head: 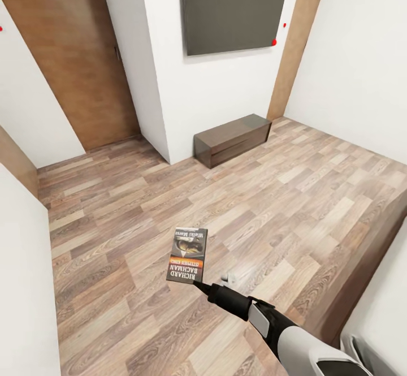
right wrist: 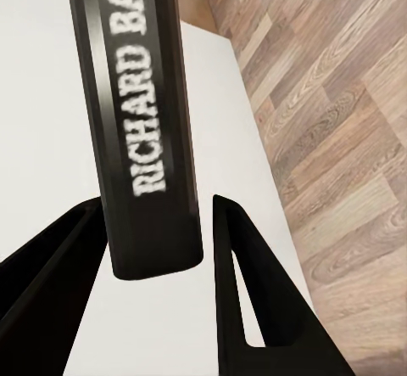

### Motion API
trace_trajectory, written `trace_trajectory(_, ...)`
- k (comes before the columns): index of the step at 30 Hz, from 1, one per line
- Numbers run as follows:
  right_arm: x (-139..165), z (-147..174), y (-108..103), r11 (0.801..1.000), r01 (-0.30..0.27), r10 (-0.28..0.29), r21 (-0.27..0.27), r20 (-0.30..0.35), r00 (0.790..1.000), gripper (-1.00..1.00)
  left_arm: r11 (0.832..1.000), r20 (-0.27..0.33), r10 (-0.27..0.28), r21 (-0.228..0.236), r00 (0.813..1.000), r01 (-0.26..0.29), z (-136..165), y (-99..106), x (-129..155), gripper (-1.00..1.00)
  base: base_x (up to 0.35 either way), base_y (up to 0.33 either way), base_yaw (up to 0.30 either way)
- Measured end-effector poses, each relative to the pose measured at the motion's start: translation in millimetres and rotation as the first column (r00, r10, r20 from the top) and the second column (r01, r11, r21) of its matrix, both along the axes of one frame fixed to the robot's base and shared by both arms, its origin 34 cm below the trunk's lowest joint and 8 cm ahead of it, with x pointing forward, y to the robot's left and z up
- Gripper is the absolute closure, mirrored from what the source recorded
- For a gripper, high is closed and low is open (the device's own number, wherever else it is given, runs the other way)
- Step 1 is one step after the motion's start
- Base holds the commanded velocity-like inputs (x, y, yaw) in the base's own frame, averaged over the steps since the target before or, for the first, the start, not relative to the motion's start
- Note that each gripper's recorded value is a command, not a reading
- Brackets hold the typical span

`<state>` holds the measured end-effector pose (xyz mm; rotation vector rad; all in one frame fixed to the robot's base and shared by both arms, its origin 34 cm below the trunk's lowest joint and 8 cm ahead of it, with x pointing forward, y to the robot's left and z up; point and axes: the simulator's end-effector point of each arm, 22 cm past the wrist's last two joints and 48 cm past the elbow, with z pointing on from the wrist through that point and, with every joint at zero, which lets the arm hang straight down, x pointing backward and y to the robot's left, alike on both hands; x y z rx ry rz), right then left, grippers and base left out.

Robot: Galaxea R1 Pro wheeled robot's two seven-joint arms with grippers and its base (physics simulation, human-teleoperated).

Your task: In the bedroom, move the book from the bed onto either nightstand, and place the two sandals side by side next to the bed.

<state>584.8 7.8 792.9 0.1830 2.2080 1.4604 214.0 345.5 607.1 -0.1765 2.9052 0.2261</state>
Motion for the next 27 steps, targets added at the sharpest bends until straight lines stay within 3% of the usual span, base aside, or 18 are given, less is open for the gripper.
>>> trace_trajectory(10, -1.4, -0.5, 0.0, 1.000, 0.000, 0.000, -0.001, 0.000, 1.000, 1.00, 1.000, 0.003, -0.003, 0.001, 1.000, 0.003, 0.2, 0.2, 0.5, -1.00, 0.173, 0.111, 0.000)
trace_trajectory(27, -2.8, -1.1, 0.1, 1.000, -0.002, 0.002, -0.003, 0.001, 1.000, 1.00, 1.000, 0.004, -0.004, 0.001, 1.000, 0.004, 0.3, 0.3, 0.6, -1.00, 0.306, 0.083, -0.017)
